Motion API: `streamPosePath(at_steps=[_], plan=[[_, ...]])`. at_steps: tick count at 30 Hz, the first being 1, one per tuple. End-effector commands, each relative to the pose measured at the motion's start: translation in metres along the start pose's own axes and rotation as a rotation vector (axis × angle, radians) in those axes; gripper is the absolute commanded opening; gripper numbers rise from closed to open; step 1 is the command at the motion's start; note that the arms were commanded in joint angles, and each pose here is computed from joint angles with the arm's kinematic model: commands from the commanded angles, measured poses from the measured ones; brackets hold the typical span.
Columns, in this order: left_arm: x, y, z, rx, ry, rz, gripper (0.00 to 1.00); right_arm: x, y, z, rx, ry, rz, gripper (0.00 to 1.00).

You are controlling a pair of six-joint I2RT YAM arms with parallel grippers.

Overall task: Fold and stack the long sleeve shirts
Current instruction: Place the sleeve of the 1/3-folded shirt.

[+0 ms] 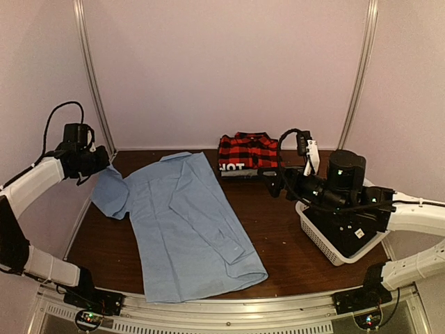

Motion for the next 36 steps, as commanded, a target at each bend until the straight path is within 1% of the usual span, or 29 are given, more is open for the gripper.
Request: streamPosePath(at_steps=[1, 5, 7, 10, 14, 17, 20, 24, 27, 30, 31, 33, 36], plan=[[-0.016, 0.017, -0.056, 0.159, -0.113, -0.058, 0.00, -0.003, -0.016, 0.009, -0.021, -0.050, 0.002, 1.00], [-0.002, 0.023, -0.115, 0.346, -0.178, -0.040, 0.00, 0.001, -0.027, 0.008, -0.011, -0.079, 0.009, 1.00], [0.006, 0.030, -0.148, 0.422, -0.241, -0.029, 0.00, 0.002, -0.031, 0.009, -0.018, -0.114, 0.005, 1.00], [0.022, 0.039, -0.183, 0.525, -0.290, -0.003, 0.00, 0.007, -0.041, 0.011, -0.032, -0.154, 0.014, 1.00], [0.049, 0.052, -0.228, 0.663, -0.357, 0.034, 0.00, 0.026, -0.061, 0.015, -0.067, -0.173, 0.077, 0.98], [0.070, 0.063, -0.259, 0.750, -0.390, 0.056, 0.00, 0.044, -0.076, 0.011, -0.069, -0.185, 0.120, 0.94], [0.091, 0.074, -0.292, 0.856, -0.417, 0.085, 0.00, 0.061, -0.087, 0.004, -0.061, -0.193, 0.155, 0.93], [0.117, 0.071, -0.322, 0.932, -0.449, 0.142, 0.00, 0.070, -0.096, -0.010, -0.001, -0.178, 0.161, 0.92], [0.132, 0.064, -0.332, 0.957, -0.455, 0.176, 0.00, 0.075, -0.101, -0.019, 0.030, -0.185, 0.157, 0.91], [0.143, 0.060, -0.338, 0.991, -0.441, 0.201, 0.00, 0.087, -0.108, -0.027, 0.060, -0.184, 0.192, 0.90], [0.148, 0.060, -0.340, 1.005, -0.439, 0.216, 0.04, 0.093, -0.110, -0.030, 0.070, -0.183, 0.207, 0.90], [0.154, 0.058, -0.342, 1.018, -0.436, 0.239, 0.17, 0.099, -0.113, -0.035, 0.088, -0.185, 0.223, 0.90], [0.152, 0.051, -0.341, 0.980, -0.433, 0.242, 0.47, 0.108, -0.117, -0.043, 0.117, -0.176, 0.248, 0.90]])
Point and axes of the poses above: each gripper's point midway between its finger pads, its own y axis back along the fingers, its own z axis along the line the jaws close on, x = y × z, the point moved 1 cm from there along y, back along the fingers, and after that the axes turned 14 degrees about -y, right-handed, at the moved point
